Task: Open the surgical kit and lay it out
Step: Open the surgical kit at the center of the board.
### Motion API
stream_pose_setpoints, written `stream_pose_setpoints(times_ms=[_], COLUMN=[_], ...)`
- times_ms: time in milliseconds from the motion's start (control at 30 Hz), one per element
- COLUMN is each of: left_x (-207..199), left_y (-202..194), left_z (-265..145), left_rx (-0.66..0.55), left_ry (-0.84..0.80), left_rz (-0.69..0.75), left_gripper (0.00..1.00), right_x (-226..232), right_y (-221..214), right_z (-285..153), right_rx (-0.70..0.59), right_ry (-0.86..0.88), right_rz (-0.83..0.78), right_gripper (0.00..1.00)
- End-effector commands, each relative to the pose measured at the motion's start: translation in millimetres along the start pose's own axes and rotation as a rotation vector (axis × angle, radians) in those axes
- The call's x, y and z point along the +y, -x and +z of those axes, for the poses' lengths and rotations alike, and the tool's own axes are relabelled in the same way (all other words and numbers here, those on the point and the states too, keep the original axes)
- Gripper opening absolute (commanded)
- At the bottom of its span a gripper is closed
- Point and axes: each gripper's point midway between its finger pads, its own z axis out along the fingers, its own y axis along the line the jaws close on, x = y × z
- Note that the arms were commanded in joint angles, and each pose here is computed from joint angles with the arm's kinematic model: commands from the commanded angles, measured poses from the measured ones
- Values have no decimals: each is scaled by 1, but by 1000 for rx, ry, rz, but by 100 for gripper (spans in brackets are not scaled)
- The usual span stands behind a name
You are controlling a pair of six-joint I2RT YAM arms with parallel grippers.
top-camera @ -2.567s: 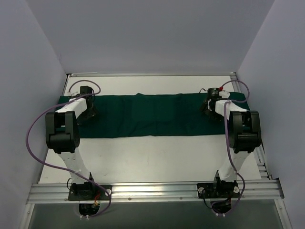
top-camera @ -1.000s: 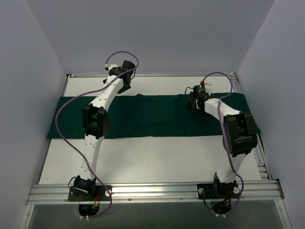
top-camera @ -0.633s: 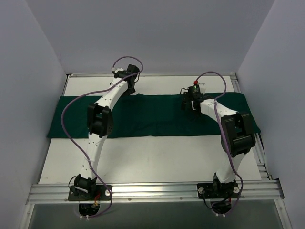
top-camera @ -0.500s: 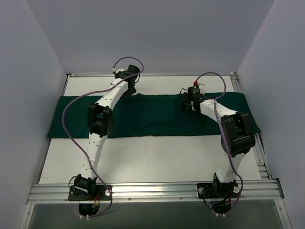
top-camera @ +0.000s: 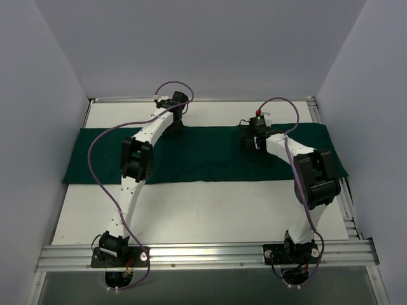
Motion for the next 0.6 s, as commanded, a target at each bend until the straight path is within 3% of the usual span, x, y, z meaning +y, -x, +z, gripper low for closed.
stream_pose_setpoints(times_ms=[0,200,367,567], left_x=[-14,-14,-15,-16], left_y=[19,13,15,21], left_z=[-6,-2,-3,-9], left_rx=[-51,-41,-51,-68], left_ry=[-48,-44,-46,-59], left_rz=[-27,-15,-5,-3], left_gripper=[71,59,41,26], right_x=[2,2,1,0], right_y=[3,3,3,5], right_z=[-7,-7,-7,-8], right_rx=[-17,-18,-19,-24], right_ry=[10,6,3,-2], right_rz=[-13,-15,-14,-14], right_gripper=[91,91,91,91])
